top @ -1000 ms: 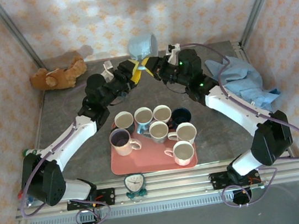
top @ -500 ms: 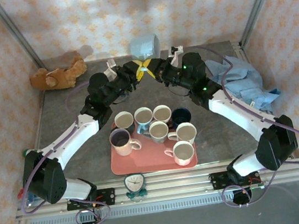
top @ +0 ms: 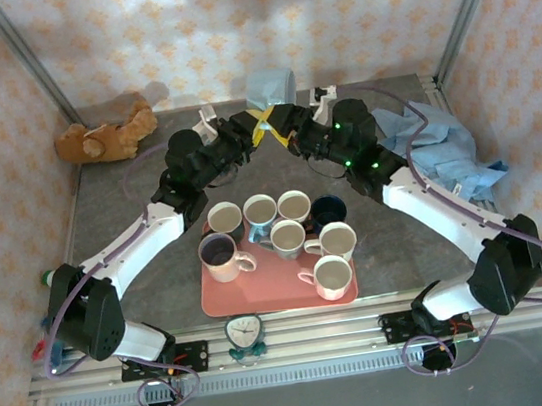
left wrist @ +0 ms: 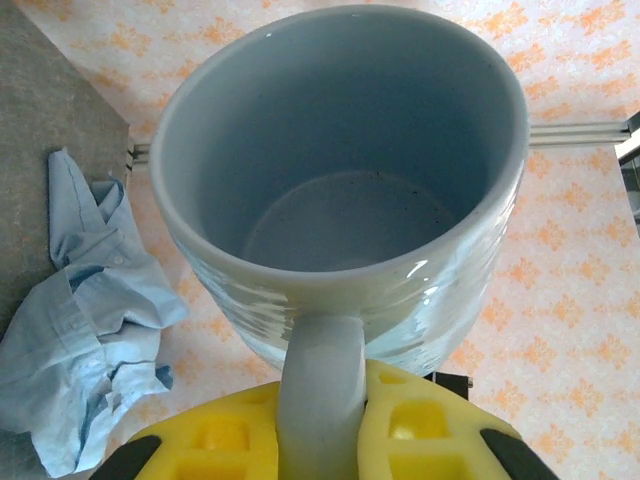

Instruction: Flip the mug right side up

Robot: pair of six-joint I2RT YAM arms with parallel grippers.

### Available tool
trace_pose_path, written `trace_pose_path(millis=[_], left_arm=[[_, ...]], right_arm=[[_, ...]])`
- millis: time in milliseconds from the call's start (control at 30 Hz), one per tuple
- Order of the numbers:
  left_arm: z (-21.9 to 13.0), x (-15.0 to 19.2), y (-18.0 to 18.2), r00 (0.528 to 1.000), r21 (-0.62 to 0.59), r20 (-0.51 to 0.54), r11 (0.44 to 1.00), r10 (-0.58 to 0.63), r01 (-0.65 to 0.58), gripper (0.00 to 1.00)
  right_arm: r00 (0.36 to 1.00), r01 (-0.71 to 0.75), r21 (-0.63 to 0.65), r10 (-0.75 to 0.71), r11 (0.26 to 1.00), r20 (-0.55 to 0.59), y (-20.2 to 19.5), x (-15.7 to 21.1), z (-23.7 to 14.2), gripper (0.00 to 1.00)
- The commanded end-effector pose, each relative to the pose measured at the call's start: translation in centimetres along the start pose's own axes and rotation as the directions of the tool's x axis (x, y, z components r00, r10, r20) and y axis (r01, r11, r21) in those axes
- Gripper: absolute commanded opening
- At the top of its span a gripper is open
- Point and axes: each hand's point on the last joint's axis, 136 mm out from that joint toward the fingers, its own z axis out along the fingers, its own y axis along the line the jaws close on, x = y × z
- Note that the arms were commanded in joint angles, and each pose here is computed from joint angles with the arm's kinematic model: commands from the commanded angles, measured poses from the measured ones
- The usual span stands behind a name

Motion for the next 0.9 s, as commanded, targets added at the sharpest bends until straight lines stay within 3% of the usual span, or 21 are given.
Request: trace_pose_path(millis=[0, 167, 267, 467, 633, 867], left_arm=[[-1.0, -0.7, -5.8, 0.991, 0.167, 0.058, 0.977, 0.123, -0.131, 0.00], [-1.2, -0.4, -6.3, 0.980, 0.162, 0.055, 0.967, 0.192, -0.199, 0.00], [-1.6, 0.1, -6.8, 0.952, 0.113, 0.040, 0.945, 0.305, -0.307, 0.00], [-3.4, 0.9, -6.7, 0.817, -0.026, -0.039, 0.816, 0.576, -0.577, 0.00], [-4.8, 3.0, -6.0, 0.644, -0.008, -0.187, 0.654, 0.742, -0.756, 0.00], [-8.2, 6.5, -3.9, 0.257, 0.181, -0.347, 0.333, 0.902, -0.925, 0.00]], right_arm=[[0.996, 0.068, -0.070, -0.064, 0.995, 0.059, 3.4, -1.0, -1.7, 0.55], [0.993, 0.090, 0.000, -0.090, 0.996, 0.073, 2.3, -1.5, -2.8, 0.56], [0.989, 0.124, 0.088, -0.131, 0.988, 0.068, 0.9, -1.7, -3.9, 0.56], [0.971, 0.232, 0.277, -0.240, 0.932, -0.004, -2.8, -2.4, -7.2, 0.57], [0.947, 0.303, 0.458, -0.319, 0.836, -0.044, -5.8, -4.1, -11.2, 0.57], [0.958, 0.243, 0.601, -0.285, 0.761, -0.026, -10.5, -7.1, -15.2, 0.54]])
